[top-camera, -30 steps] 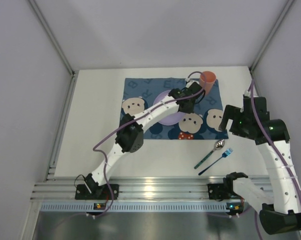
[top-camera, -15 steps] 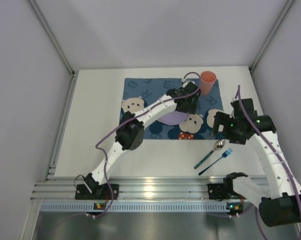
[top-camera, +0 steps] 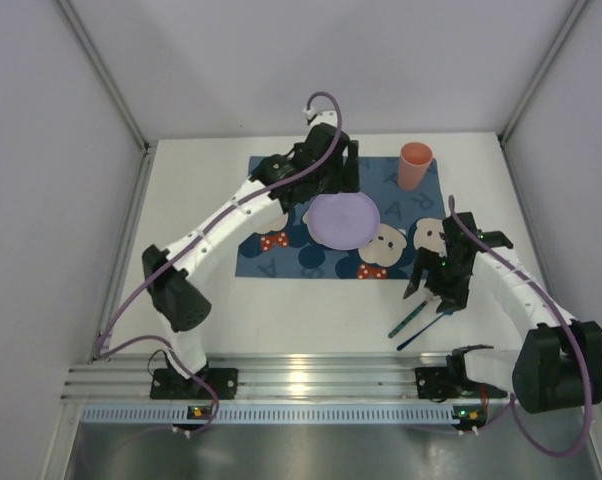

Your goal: Set the dinner table for one person

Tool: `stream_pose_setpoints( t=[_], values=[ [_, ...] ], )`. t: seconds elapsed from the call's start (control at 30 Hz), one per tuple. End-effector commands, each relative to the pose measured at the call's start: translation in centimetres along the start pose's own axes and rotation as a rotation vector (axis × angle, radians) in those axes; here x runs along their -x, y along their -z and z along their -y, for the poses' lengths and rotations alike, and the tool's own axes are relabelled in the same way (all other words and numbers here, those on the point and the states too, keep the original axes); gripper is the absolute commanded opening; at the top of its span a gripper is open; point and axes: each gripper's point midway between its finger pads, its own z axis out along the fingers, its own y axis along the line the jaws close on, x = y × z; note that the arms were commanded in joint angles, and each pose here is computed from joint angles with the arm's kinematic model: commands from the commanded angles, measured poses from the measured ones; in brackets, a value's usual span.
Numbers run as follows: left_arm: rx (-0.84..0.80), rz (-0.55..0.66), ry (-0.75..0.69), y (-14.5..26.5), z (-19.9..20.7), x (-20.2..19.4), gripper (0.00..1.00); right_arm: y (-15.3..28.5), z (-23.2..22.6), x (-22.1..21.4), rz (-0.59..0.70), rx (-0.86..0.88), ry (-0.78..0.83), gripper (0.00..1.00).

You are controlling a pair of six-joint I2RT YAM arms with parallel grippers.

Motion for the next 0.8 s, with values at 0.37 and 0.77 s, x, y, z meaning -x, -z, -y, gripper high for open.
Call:
stream_pose_setpoints(
  t=[0.37,0.77],
  values=[
    [0.135,-0.053,0.047,7.5,-8.8,-7.2,0.82,-4.7,1.6,3.3,0.019,-0.196,-0.081,0.69],
    [0.191,-0.039,0.057,10.3,-12.3,-8.5,0.82,-8.0,1.8,1.6,-0.024,-0.284,-0.023,0.15]
  ],
)
